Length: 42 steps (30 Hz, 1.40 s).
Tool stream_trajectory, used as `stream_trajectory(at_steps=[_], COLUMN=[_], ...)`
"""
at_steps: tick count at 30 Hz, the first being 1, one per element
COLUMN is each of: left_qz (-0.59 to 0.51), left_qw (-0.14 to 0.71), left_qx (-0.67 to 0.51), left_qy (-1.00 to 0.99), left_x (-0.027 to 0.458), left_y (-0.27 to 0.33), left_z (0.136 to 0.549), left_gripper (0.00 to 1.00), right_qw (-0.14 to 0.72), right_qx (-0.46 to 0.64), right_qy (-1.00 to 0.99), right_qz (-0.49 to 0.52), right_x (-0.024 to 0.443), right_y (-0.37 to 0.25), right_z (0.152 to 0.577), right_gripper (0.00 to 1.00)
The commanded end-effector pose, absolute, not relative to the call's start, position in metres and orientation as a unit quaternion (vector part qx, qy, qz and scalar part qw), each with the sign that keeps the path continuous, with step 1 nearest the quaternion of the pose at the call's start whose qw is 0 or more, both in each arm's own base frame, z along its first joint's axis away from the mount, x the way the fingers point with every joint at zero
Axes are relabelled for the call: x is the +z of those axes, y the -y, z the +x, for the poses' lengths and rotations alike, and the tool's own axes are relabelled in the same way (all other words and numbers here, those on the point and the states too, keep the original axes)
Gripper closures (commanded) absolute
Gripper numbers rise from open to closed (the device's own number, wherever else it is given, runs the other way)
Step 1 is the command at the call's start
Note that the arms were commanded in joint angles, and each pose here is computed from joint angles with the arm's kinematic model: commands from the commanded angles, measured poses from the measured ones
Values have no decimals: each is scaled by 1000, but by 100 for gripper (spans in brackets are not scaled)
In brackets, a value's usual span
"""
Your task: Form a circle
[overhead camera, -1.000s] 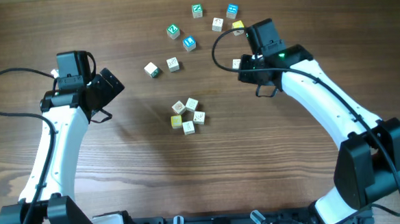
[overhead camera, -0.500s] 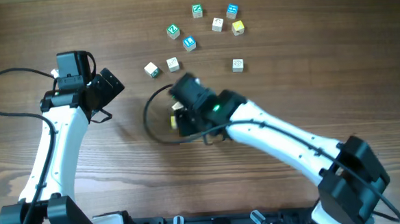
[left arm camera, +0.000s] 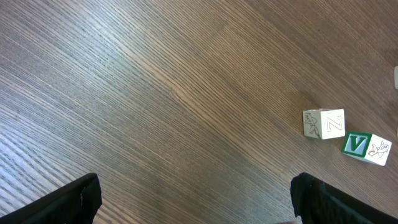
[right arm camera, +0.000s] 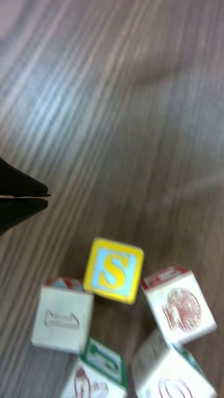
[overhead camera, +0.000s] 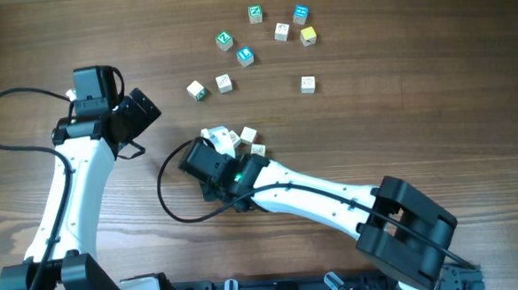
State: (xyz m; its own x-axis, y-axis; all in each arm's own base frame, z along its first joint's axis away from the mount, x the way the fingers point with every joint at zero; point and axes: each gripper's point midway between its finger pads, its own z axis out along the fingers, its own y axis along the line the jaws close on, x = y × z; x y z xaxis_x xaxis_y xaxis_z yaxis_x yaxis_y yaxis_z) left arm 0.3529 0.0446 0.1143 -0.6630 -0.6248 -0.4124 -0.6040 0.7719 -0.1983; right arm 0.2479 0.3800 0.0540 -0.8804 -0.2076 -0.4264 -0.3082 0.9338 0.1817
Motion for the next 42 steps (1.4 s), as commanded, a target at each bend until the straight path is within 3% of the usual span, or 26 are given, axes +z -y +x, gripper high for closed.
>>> stream_trajectory(at_steps=[1,5,7,9,13,16,26,31,36,38,40,42], left_qz=[-337,-337,-337,-337,-337,-337,-337,-337,-337,-337,-337,-337], left_qw=[244,244,244,244,244,244,244,244,244,244,244,244], left_qx=[-22,-22,-22,-22,-22,-22,-22,-22,-22,-22,-22,-22], left_qy=[-909,-909,-909,-909,-909,-909,-909,-909,-909,-909,-909,-909], left_x=[121,121,121,121,121,121,121,121,121,121,121,121], left_y=[-46,-46,-46,-46,-46,-46,-46,-46,-46,-46,-46,-46], left_z=[356,356,356,356,356,356,356,356,356,356,356,356], left_gripper=[0,0,0,0,0,0,0,0,0,0,0,0], right_qw=[244,252,245,241,225,220,212,216,216,215,212,212], right_qx=[53,14,7,-3,-3,-8,-21,-22,-26,-29,-28,-23], right_qy=[-962,-962,-960,-956,-955,-957,-962,-964,-966,-967,-969,-969], right_qz=[-110,-109,-135,-170,-193,-187,-171,-154,-142,-137,-127,-124], right_x=[47,47,45,44,39,33,26,27,27,27,26,27], right_y=[-357,-338,-337,-336,-335,-333,-326,-324,-321,-319,-315,-316], right_z=[267,274,273,272,266,265,263,264,264,265,268,270], right_gripper=[96,94,77,68,60,47,53,64,64,59,70,69])
